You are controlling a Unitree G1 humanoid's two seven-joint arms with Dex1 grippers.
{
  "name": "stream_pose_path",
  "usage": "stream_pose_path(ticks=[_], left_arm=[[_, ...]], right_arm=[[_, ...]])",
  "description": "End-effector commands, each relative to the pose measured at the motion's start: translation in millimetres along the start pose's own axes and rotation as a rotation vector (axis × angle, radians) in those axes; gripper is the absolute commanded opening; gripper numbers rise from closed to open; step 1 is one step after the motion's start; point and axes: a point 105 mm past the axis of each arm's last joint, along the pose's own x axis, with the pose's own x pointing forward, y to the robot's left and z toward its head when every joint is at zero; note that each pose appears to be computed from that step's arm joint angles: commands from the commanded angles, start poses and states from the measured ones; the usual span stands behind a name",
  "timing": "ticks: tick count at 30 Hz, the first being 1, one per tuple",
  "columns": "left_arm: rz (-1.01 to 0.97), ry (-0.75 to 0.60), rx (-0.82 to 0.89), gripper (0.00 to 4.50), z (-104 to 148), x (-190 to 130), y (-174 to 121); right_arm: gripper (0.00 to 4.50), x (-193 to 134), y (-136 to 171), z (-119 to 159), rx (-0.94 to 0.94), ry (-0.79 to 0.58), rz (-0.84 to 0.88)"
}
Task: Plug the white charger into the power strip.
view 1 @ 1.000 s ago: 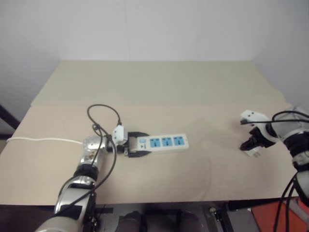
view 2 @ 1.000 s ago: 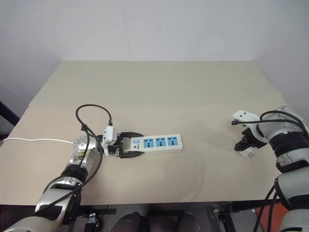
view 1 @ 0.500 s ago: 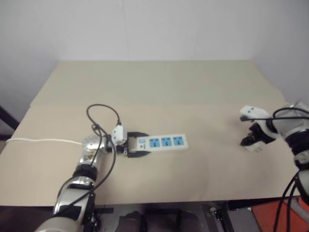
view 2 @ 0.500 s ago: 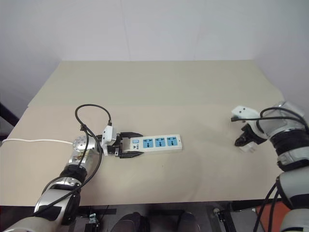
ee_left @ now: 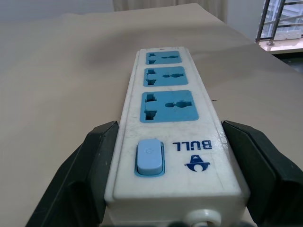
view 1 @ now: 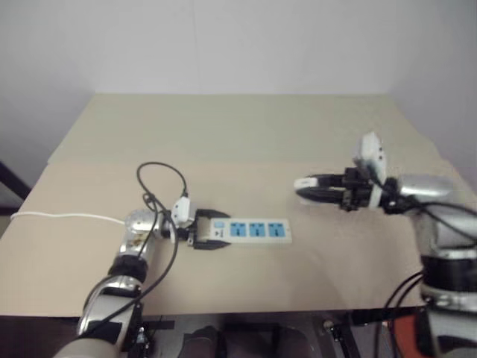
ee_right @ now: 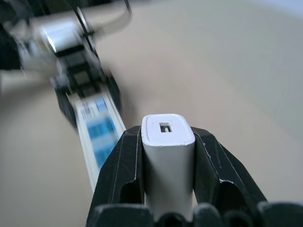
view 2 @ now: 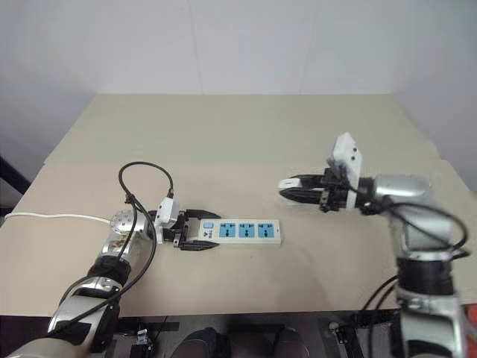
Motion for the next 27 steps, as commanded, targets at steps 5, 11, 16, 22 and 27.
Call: stream_pose_path(ticks=[5, 11, 16, 22, 27], left_arm=[[-0.042, -0.023, 0.017, 3.26, 8.5, 5.4, -11.0], [-0.042, -0.026, 0.011, 3.26, 10.7, 6.3, -15.9], [-0.034, -0.023, 0.009, 3.26, 10.8, 5.1, -17.5], [-0.026, -0.018, 0.009, 3.26, 12.4, 3.3, -17.5], [-0.025, -0.020, 0.006, 3.26, 12.9, 4.8, -18.3]], right_arm=[[1.10, 32.0, 15.9, 23.6, 0.024, -0.281, 0.167], [1.10, 62.9, 22.0, 18.8, 0.073, -0.362, 0.291], [1.10, 80.6, 29.2, 2.1, 0.087, -0.342, 0.344], [1.10, 89.7, 43.6, -13.5, 0.073, -0.320, 0.368], [1.10, 92.8, 54.2, -28.2, 0.051, -0.279, 0.380]])
